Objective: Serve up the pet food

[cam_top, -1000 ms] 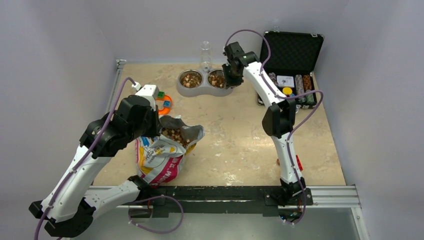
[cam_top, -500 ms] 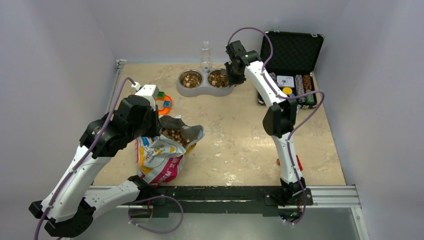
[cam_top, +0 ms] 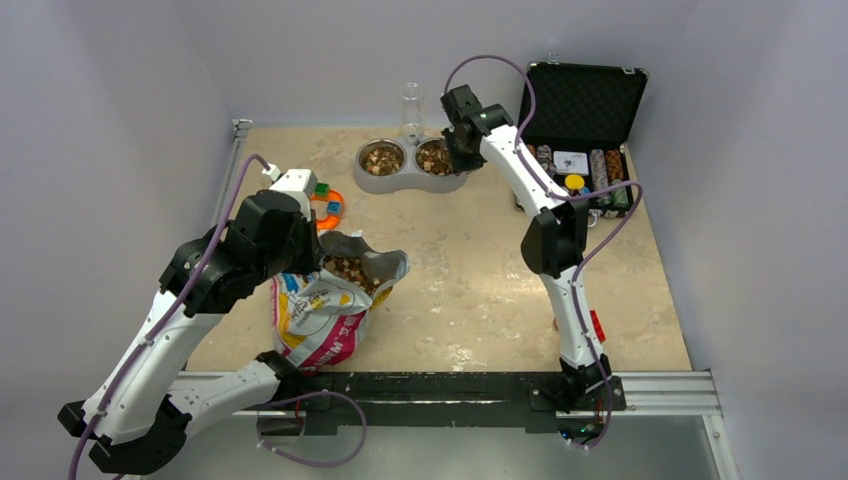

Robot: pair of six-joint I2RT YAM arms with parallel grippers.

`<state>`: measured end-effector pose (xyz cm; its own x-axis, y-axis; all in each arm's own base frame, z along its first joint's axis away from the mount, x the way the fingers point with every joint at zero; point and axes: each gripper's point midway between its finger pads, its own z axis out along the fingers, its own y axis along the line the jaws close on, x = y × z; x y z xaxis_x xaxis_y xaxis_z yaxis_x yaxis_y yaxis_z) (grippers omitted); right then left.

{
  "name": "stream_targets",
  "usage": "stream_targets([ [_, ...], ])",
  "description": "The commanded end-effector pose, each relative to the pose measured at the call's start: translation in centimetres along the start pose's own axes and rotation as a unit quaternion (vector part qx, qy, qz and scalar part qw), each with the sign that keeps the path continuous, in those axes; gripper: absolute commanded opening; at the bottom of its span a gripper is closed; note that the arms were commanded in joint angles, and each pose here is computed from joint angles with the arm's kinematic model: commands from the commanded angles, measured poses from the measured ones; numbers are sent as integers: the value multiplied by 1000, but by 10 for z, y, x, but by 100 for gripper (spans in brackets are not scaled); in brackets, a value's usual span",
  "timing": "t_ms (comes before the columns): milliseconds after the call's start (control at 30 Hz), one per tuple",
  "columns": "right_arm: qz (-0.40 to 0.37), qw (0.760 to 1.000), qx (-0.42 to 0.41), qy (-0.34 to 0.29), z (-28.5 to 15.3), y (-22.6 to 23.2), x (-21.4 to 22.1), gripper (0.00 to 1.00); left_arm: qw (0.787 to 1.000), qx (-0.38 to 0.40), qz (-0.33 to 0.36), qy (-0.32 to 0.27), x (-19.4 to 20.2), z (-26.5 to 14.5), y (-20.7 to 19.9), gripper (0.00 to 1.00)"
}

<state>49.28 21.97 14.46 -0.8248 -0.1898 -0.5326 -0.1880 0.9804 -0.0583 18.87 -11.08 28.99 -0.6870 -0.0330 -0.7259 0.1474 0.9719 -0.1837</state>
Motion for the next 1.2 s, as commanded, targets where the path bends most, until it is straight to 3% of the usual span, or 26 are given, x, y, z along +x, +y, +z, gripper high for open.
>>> stream_targets([
  [0, 1, 998, 15, -58, -37, -11, -29, 0, 999, 18, -16, -47, -25, -8, -9, 0],
  [400, -4, 999, 18, -49, -27, -8, -24, 0, 999, 22, -19, -43, -22, -12, -8, 0],
  [1167, -12, 997, 36, -72, -56, -17, -31, 0, 998, 30, -14, -50, -27, -12, -12, 0],
])
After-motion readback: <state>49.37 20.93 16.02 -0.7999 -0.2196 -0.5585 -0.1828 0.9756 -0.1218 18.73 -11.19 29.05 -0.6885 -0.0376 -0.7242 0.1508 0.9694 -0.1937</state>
